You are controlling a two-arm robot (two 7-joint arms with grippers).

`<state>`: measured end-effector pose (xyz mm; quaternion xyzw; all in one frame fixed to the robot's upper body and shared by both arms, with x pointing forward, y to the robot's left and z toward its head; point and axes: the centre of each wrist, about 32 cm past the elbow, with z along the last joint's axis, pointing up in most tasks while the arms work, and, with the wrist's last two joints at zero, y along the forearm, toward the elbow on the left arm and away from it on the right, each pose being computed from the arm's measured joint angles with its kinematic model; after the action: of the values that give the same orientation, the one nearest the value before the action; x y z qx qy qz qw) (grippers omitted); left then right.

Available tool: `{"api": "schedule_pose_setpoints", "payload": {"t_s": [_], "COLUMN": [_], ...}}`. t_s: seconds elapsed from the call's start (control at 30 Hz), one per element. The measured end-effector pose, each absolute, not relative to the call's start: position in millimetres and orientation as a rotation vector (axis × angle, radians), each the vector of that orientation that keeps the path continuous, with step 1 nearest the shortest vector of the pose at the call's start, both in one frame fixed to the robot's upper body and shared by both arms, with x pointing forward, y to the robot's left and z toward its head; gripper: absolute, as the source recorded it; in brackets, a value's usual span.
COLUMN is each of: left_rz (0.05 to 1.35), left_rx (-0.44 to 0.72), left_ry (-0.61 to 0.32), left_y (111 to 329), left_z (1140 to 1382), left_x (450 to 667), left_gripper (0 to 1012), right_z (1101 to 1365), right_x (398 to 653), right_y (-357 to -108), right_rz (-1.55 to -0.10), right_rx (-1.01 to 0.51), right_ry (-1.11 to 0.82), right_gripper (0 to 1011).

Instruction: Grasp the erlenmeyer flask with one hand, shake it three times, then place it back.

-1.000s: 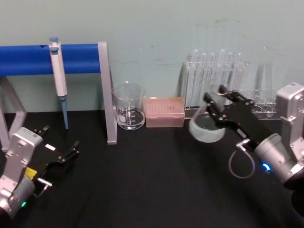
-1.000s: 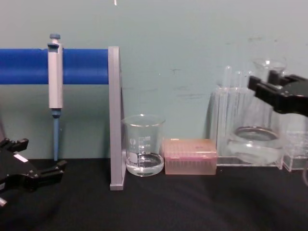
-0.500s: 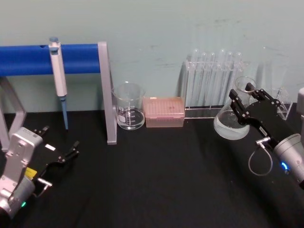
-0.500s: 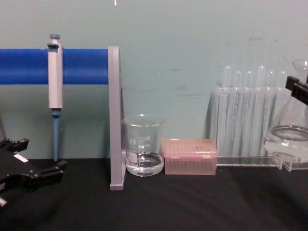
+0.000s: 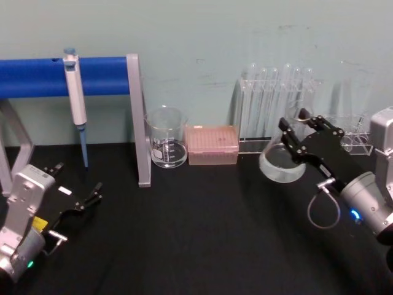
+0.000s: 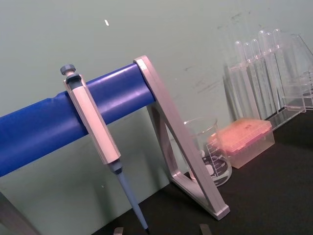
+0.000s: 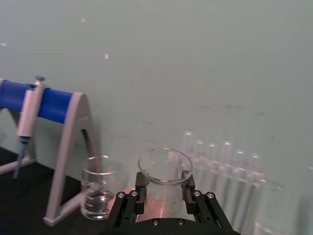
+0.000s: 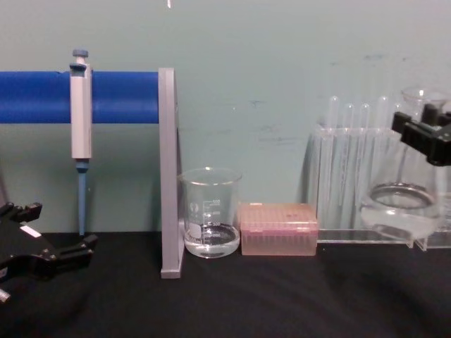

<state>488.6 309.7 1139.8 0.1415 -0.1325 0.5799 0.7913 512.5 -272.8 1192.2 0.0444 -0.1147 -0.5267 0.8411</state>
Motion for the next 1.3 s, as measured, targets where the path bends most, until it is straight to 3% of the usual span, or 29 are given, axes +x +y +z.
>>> {"api": "schedule_pose_setpoints", "payload": {"t_s": [0.77, 1.3], "left_rz": [1.248, 1.248], "left_rx": [0.305, 0.304], "left_ry": [-0.285, -0.285], "left_y": [310, 310], "left_z": [1140, 1140], "left_x": [489, 489], "left_gripper": [1001, 1001], "right_z": [1196, 1195], "right_x": [517, 515], "right_y": [-229, -219], "right_rz": [-0.795, -0.696], "right_rx": [0.134, 0.133], "right_ry": [-0.207, -0.190], "right_gripper": [450, 450]}}
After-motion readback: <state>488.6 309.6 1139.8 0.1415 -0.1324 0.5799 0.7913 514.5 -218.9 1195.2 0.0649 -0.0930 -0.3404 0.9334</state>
